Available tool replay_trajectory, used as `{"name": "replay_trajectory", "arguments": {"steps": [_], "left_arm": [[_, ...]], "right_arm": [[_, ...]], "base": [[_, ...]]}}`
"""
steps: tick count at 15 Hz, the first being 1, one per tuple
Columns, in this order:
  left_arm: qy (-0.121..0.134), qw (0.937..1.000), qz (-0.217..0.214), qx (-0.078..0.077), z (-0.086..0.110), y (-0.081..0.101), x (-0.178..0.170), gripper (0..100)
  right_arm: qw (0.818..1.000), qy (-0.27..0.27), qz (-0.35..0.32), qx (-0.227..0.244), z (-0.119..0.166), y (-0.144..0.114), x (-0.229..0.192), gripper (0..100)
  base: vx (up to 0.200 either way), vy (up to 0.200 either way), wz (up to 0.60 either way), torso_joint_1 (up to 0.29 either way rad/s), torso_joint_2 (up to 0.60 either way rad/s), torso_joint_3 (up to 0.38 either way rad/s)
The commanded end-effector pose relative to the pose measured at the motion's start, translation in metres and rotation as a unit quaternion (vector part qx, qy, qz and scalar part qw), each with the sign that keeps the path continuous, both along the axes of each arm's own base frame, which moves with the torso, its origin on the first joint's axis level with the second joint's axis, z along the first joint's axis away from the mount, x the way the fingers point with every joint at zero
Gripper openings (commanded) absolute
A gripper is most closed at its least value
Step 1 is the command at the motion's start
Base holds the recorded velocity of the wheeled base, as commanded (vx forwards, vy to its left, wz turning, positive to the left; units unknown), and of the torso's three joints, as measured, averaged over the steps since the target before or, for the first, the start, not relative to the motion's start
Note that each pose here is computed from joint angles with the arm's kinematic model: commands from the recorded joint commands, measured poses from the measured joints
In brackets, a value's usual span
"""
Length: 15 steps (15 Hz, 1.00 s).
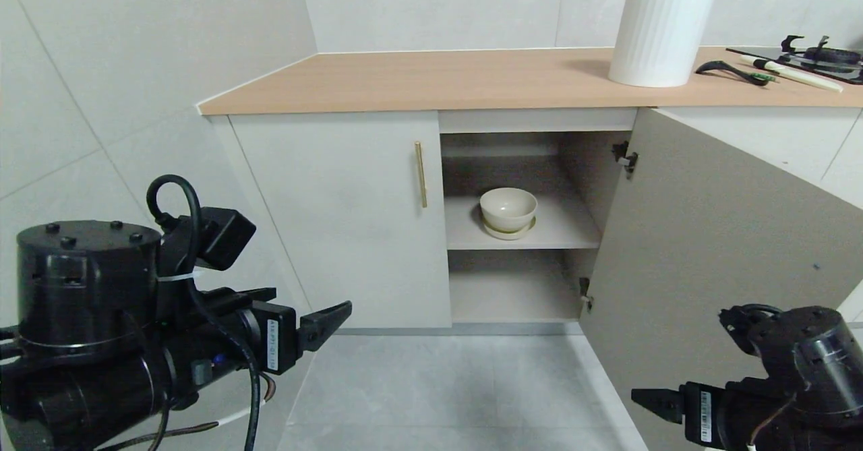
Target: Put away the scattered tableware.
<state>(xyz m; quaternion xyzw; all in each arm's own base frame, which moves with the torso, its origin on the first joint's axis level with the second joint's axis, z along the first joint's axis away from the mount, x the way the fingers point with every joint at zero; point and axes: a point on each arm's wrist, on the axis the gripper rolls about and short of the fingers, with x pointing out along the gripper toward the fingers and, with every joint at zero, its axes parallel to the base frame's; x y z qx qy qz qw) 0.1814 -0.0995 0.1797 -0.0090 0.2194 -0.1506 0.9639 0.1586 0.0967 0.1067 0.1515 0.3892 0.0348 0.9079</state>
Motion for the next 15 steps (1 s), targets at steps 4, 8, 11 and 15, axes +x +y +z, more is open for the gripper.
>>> {"name": "replay_trajectory", "arguments": {"steps": [4,8,11,15], "left_arm": [[0.0,1.0,0.0,0.0,0.0,0.0,0.001,100],[0.003,1.0,0.0,0.001,-0.001,-0.001,0.002,100],[0.003,1.0,-0.001,0.001,-0.002,-0.001,0.001,100],[0.004,1.0,-0.001,0.001,-0.002,-0.001,0.002,100]], "right_arm": [[0.999,-0.021,-0.022,0.012,0.009,-0.017,-0.014,100],[0.999,-0.005,-0.033,0.0,0.009,-0.023,-0.018,100],[0.995,0.041,-0.081,-0.04,0.01,-0.038,-0.021,100],[0.986,0.038,-0.144,-0.075,0.023,-0.056,-0.025,100]], "base": [[0.0,-0.2,0.0,0.005,0.0,0.004],[0.0,-0.2,0.0,-0.001,0.0,0.002],[0.0,-0.133,0.0,0.003,0.0,0.002],[0.0,0.0,0.0,0.0,0.0,0.0]]}}
